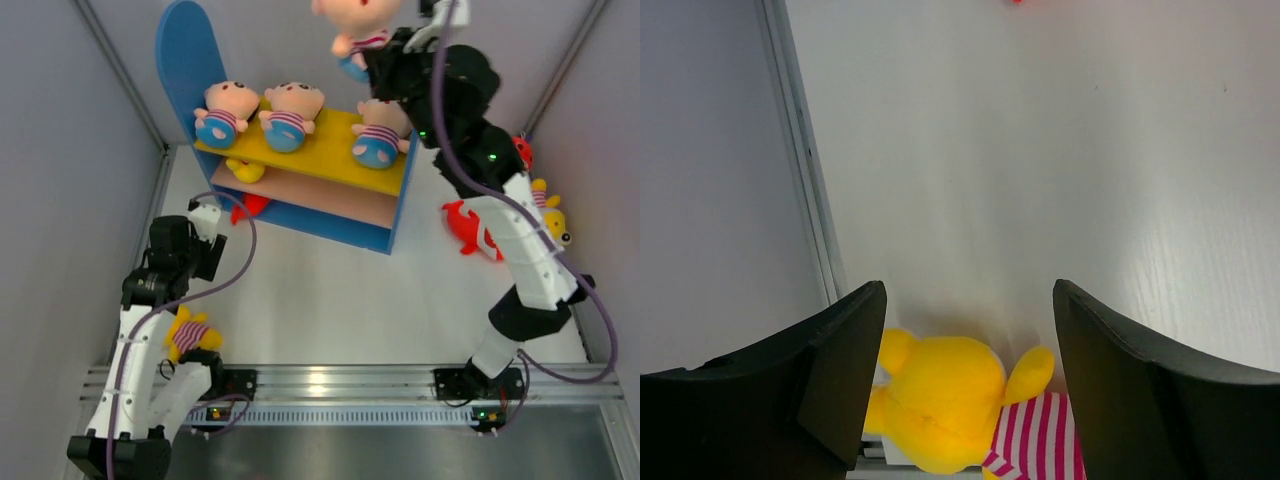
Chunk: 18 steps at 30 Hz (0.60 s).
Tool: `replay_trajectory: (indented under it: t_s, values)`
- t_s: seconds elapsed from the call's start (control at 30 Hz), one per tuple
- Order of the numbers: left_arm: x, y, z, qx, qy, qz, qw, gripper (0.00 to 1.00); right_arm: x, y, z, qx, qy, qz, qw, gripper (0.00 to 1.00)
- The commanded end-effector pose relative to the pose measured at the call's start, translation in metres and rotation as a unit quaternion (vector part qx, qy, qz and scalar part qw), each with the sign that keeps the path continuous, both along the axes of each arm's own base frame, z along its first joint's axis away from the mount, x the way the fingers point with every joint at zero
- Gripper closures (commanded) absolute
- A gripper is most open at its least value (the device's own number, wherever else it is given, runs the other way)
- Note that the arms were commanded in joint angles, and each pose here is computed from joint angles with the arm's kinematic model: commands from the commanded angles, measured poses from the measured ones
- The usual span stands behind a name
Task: Place and organize the stuffed toys onto the shelf
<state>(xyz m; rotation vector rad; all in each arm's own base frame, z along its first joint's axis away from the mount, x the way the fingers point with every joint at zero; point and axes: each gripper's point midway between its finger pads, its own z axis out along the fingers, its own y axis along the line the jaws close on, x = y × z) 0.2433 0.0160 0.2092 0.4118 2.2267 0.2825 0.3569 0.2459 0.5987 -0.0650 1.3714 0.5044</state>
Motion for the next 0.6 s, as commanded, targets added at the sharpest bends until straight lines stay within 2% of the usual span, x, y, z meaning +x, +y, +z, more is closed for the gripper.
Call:
replay_trajectory:
  t_s: [0.0,0.1,0.23,0.33,0.37,0.47,0.57]
  values:
    - [0.0,0.005,-0.002,-0.016,-0.022,0.02,0.999,0.26,0.0,0.063,-0.018,-0.011,0.002,0.058,0.998,1.0]
    - [-0.005,0.007,-0.006,-0.023,-0.021,0.028,0.999,0.26,0.0,0.104,-0.036,-0.018,0.013,0.089,0.996,1.0]
    - [-0.006,0.008,-0.009,-0.025,-0.023,0.029,0.999,0.26,0.01,0.128,-0.066,-0.035,0.033,0.052,0.997,1.0]
    - [-0.004,0.006,-0.01,-0.029,-0.027,0.027,0.999,0.26,0.026,0.121,-0.082,-0.053,0.045,-0.006,0.998,1.0]
    - [-0.003,0.005,-0.012,-0.031,-0.024,0.026,0.999,0.26,0.033,0.106,-0.084,-0.055,0.05,-0.054,0.996,1.0]
    - [-0.002,0.002,-0.012,-0.038,-0.026,0.021,0.999,0.26,0.044,0.088,-0.097,-0.075,0.058,-0.126,0.987,1.0]
    - [-0.002,0.003,-0.012,-0.036,-0.025,0.022,0.999,0.26,0.055,0.085,-0.112,-0.087,0.068,-0.151,0.982,1.0]
